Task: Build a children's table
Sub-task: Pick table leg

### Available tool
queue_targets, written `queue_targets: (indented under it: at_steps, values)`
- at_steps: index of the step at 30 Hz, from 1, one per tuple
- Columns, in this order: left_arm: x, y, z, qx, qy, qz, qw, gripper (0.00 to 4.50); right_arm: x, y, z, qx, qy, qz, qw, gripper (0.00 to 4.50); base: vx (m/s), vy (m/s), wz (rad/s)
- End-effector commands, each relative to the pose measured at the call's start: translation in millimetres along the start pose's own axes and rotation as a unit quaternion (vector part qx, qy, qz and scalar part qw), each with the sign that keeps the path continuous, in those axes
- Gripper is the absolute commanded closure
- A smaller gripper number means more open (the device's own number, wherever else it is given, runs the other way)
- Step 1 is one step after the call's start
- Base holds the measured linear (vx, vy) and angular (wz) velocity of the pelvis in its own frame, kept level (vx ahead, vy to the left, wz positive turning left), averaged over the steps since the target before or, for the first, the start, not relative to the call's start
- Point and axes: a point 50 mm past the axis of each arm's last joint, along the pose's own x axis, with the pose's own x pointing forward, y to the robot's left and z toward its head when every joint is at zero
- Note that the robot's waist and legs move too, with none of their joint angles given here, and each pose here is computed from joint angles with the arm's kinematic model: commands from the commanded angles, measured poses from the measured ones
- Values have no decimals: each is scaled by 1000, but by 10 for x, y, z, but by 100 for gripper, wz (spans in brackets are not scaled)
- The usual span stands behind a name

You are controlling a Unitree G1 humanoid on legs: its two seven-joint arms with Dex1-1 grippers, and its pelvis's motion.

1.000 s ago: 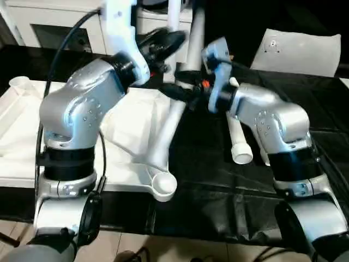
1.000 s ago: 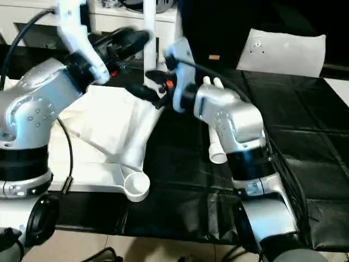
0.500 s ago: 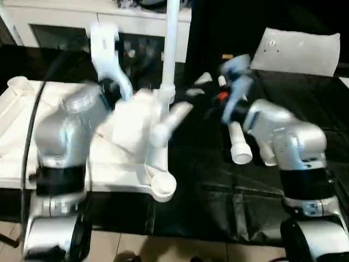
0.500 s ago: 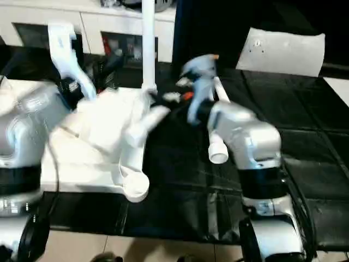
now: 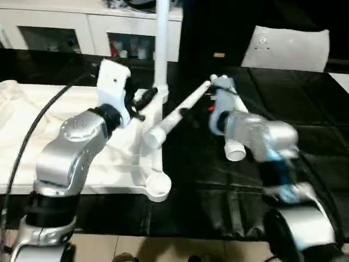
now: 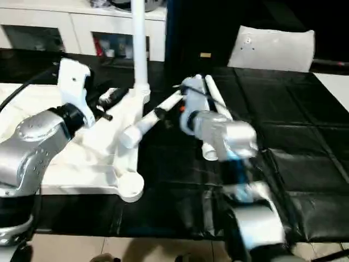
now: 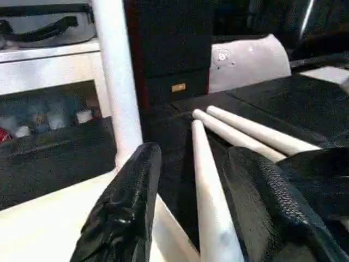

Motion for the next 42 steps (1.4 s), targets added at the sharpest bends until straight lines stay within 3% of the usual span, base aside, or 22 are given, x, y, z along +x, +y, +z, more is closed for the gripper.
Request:
queue_targets:
  at_steps: [1,8,14,25,28,32,33,42]
  values:
    - [-32,-20,-12,13,4,-7,1000,192,46,-67,34,34,-10,-16,999,0,0,0,0]
    - [-106,-46,-120,23,42,-20,999,142,229,-16,25,101,-1,-10,995,0,0,0,0]
    - [-91,-79,-324,34,97,-27,994,84,333,106,-37,102,17,8,995,0,0,0,0]
    - [26,-105,-727,42,171,-23,984,84,460,231,-318,128,61,18,990,0,0,0,0]
    - [19,-128,-727,25,169,-34,985,84,464,224,-344,136,60,20,989,0,0,0,0]
    - [-3,-238,-636,-26,143,-92,985,84,466,210,-389,182,49,44,981,0,0,0,0]
    - [-9,-262,-620,-30,140,-105,984,75,464,207,-392,191,46,49,979,28,0,0,0]
    - [-62,-408,-517,-69,121,-180,974,75,453,149,-481,260,39,61,963,98,0,0,0]
